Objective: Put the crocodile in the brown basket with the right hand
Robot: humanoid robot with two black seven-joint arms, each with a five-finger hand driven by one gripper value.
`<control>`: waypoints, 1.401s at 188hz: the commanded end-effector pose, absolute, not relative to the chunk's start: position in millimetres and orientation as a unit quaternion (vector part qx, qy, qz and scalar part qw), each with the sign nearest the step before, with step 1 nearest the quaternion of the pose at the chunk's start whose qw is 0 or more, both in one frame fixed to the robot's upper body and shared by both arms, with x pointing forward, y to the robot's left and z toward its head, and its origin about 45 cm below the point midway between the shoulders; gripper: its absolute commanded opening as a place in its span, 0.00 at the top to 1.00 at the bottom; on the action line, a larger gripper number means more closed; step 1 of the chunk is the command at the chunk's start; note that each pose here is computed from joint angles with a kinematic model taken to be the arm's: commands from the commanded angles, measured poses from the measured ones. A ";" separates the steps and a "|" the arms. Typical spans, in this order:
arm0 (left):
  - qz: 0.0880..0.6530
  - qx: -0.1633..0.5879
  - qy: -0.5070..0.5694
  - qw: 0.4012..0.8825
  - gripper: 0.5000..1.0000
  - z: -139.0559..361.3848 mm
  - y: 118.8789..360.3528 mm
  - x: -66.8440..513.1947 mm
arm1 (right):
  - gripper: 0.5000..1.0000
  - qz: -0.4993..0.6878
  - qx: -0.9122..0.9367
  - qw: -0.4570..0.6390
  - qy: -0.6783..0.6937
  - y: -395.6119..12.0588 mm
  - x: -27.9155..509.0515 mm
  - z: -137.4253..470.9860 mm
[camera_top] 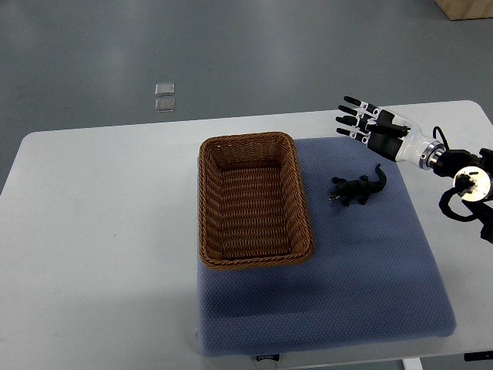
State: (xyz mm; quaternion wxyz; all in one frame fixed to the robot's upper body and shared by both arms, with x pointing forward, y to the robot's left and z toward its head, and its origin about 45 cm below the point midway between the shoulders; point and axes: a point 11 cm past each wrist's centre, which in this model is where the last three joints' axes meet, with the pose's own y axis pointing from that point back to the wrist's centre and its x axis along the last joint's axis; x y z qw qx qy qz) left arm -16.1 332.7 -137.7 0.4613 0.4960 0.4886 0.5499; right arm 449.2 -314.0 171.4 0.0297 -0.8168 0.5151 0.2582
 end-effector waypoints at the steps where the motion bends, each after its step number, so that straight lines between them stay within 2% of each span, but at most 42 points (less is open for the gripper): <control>1: 0.550 0.496 0.489 0.461 0.00 -137.7 332.6 -16.2 | 0.14 0.241 -0.826 0.017 0.510 -315.4 452.4 178.9; 58: 0.550 0.496 0.489 0.461 0.00 -137.7 332.6 -16.2 | 0.14 0.156 -0.858 -0.045 0.487 -308.6 458.8 192.0; 101: 0.550 0.496 0.489 0.461 0.00 -137.7 332.6 -16.2 | 0.14 0.088 -0.873 -0.094 0.471 -318.5 459.2 202.3; 202: 0.550 0.496 0.489 0.461 0.00 -137.7 332.6 -16.2 | 0.14 -0.159 -0.874 -0.337 0.311 -307.0 450.9 209.3; 264: 0.550 0.496 0.489 0.461 0.00 -137.7 332.6 -16.2 | 0.14 -0.245 -0.852 -0.399 0.234 -288.8 433.7 190.9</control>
